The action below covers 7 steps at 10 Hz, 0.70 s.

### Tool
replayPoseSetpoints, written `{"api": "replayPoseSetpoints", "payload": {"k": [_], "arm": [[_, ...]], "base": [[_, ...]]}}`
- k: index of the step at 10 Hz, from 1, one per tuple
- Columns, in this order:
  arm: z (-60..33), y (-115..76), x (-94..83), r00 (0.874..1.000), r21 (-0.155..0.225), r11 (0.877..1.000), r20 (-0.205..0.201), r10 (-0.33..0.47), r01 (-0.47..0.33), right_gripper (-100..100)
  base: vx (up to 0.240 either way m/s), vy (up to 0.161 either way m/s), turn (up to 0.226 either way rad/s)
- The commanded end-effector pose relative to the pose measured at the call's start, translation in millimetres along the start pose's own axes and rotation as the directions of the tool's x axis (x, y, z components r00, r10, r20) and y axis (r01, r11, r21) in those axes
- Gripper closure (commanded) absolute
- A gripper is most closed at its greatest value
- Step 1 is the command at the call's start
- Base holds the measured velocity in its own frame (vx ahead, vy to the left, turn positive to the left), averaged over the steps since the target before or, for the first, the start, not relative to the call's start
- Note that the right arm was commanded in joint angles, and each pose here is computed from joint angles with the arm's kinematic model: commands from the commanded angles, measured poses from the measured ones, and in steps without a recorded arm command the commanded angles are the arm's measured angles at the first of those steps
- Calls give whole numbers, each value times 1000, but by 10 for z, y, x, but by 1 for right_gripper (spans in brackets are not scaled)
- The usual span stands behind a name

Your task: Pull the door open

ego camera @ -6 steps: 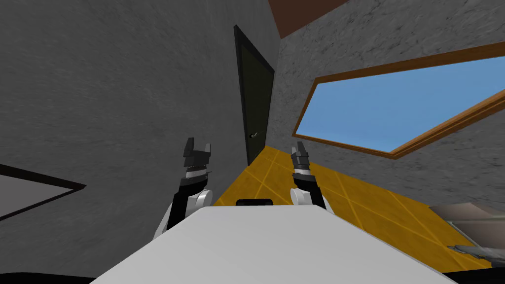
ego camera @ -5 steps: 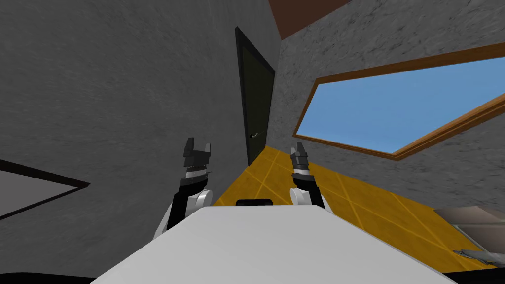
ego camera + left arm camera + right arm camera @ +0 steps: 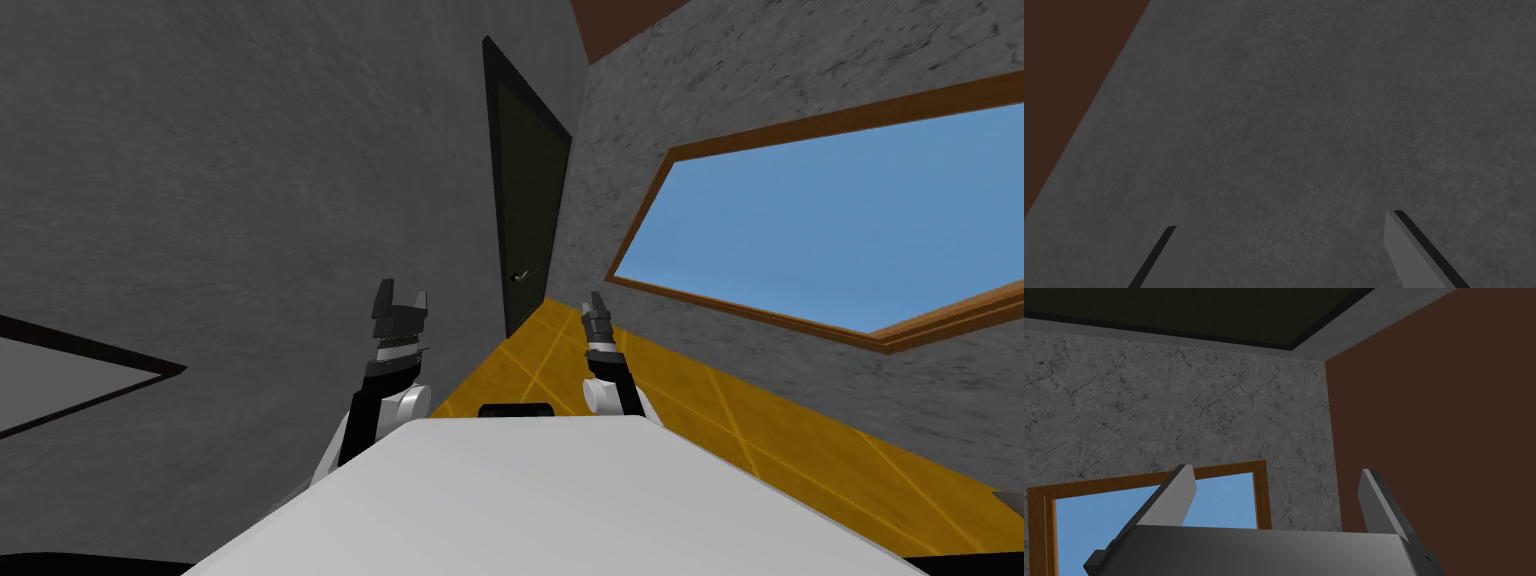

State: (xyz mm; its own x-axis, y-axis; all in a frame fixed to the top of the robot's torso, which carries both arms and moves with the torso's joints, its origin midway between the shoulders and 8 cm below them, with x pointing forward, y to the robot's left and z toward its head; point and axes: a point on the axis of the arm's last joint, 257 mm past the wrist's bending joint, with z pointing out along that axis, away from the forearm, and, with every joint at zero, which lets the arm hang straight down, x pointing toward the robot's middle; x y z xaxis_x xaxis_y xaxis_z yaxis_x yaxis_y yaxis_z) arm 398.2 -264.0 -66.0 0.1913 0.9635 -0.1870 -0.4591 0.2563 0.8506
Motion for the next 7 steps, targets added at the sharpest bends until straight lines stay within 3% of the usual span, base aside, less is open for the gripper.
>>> {"api": "replayPoseSetpoints", "payload": {"k": [1,7], "arm": [[2,-91,30,1000,10,1000,-12,6,-6,-100],[16,-555,200,998,60,998,-59,34,-31,-100]], "base": [[74,-44,124],[71,-72,153]]}}
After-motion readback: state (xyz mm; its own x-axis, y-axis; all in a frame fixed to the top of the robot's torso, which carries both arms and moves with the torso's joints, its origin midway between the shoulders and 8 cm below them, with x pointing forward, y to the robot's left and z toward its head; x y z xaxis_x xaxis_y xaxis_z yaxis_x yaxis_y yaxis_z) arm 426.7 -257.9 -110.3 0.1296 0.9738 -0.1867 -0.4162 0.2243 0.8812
